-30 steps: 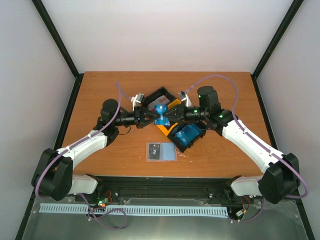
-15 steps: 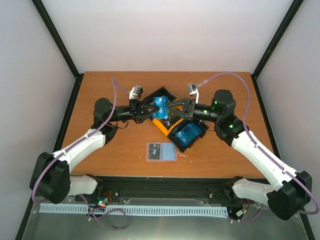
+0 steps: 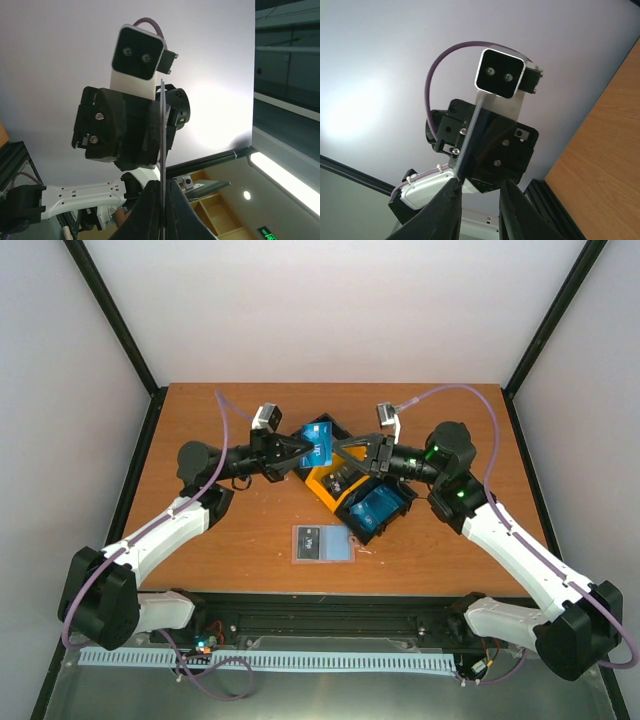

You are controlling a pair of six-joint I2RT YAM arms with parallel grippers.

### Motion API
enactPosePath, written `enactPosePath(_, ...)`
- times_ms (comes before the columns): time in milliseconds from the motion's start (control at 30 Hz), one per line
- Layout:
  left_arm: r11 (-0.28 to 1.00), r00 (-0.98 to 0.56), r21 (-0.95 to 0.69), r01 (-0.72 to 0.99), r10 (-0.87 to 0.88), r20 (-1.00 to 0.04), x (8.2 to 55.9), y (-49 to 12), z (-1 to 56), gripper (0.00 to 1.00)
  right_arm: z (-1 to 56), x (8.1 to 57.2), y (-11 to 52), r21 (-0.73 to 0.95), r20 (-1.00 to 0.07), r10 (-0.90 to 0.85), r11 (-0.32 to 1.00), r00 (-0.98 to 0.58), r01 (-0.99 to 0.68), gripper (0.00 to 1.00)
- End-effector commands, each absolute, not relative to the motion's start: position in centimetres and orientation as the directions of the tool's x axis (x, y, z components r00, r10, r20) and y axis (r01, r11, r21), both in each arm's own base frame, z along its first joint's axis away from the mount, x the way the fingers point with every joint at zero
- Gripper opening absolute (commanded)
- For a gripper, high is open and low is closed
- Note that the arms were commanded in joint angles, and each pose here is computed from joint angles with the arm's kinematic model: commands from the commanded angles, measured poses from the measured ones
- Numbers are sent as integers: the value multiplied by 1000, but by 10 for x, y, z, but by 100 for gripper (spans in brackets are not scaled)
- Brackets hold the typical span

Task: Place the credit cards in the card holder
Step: Pick up the credit card from the storage box.

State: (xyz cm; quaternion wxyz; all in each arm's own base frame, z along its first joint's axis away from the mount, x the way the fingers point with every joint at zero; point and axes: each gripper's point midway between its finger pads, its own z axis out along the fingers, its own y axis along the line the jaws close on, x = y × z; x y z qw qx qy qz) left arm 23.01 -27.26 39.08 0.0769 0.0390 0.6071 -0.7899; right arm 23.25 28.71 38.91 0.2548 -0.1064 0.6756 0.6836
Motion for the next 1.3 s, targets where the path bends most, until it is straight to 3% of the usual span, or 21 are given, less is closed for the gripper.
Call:
enactPosePath(0, -316, -973, -921, 228, -96, -208, 223, -267, 423, 1, 380, 232, 291, 871, -490, 172, 66, -854, -487, 23)
enactPosePath(267, -295, -973, -928, 227, -117, -201, 228, -268, 414, 1, 387, 227, 291, 850, -527, 149, 60, -837, -524, 26)
enactPosePath(500, -274, -970, -933, 233, -134, -203, 233, -270, 409, 1, 407, 222, 277, 784, -619, 217, 104, -755, -612, 50)
enactPosePath(600, -272, -970, -934, 234, -134, -204, 234, -271, 408, 1, 409, 218, 281, 785, -617, 189, 74, -764, -615, 53)
enactPosePath(733, -274, -969, -932, 238, -125, -211, 234, -276, 409, 1, 404, 221, 286, 793, -609, 152, 78, -778, -605, 49)
enactPosePath(1033, -287, -967, -925, 249, -135, -218, 229, -275, 414, 1, 390, 226, 288, 809, -587, 142, 110, -797, -577, 23)
enactPosePath(1267, -296, -964, -920, 256, -144, -223, 225, -273, 417, 1, 388, 225, 287, 823, -568, 167, 85, -806, -562, 25)
